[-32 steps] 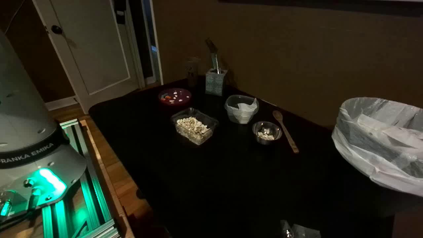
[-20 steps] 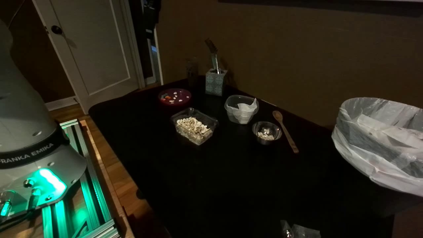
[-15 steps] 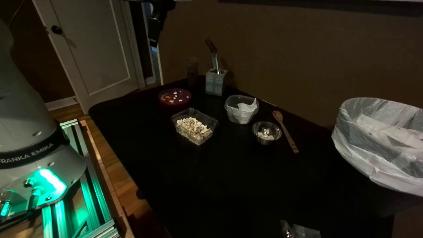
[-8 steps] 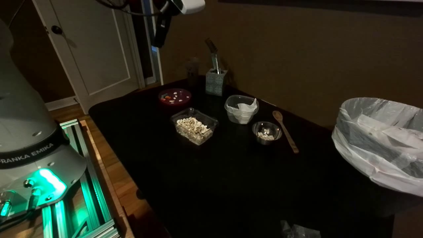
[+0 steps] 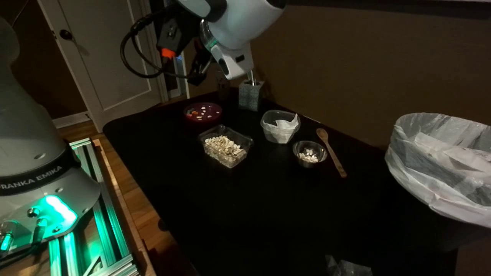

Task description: Remove the silver spoon from the lunchbox and put it in the other lunchbox in the front

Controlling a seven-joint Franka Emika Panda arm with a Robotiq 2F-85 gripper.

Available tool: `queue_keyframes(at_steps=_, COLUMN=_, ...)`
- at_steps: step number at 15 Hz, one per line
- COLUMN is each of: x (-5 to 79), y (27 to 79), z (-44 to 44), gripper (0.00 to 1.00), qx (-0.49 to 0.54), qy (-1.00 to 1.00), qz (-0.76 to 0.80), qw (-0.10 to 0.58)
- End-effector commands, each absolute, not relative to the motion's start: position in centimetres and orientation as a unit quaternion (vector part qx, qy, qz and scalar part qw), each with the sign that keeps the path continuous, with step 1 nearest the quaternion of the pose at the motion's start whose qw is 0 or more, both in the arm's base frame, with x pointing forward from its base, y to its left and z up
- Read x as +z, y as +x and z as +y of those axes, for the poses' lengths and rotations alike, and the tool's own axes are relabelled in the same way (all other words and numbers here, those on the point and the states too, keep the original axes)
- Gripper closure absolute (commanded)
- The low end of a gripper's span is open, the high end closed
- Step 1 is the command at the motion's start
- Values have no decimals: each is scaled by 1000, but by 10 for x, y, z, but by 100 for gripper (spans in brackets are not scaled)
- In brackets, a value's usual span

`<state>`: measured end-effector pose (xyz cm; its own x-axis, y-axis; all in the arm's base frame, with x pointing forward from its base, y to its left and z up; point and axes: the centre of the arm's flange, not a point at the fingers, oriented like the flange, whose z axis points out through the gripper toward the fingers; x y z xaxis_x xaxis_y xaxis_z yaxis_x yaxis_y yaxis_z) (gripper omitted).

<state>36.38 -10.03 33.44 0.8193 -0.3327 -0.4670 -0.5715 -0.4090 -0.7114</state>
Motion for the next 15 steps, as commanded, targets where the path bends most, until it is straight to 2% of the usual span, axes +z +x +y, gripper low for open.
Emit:
queue_keyframes(at_steps=1, x=329, y=366, z=-102, gripper=0, qx=131, qy=-828, qz=275, qw=471)
queue_keyframes(at_steps=6, x=314, y=386, z=-109, gripper=0, qx=139, qy=-817, qz=285, qw=482)
queue_keyframes(at_steps=11, x=276, y=403, z=-136, gripper=0, qx=41, qy=-763, qz=326, qw=557)
queue_keyframes(at_steps=15, x=266, y=392, z=-159, gripper=0, qx=-56, qy=-761, qz=325, qw=559)
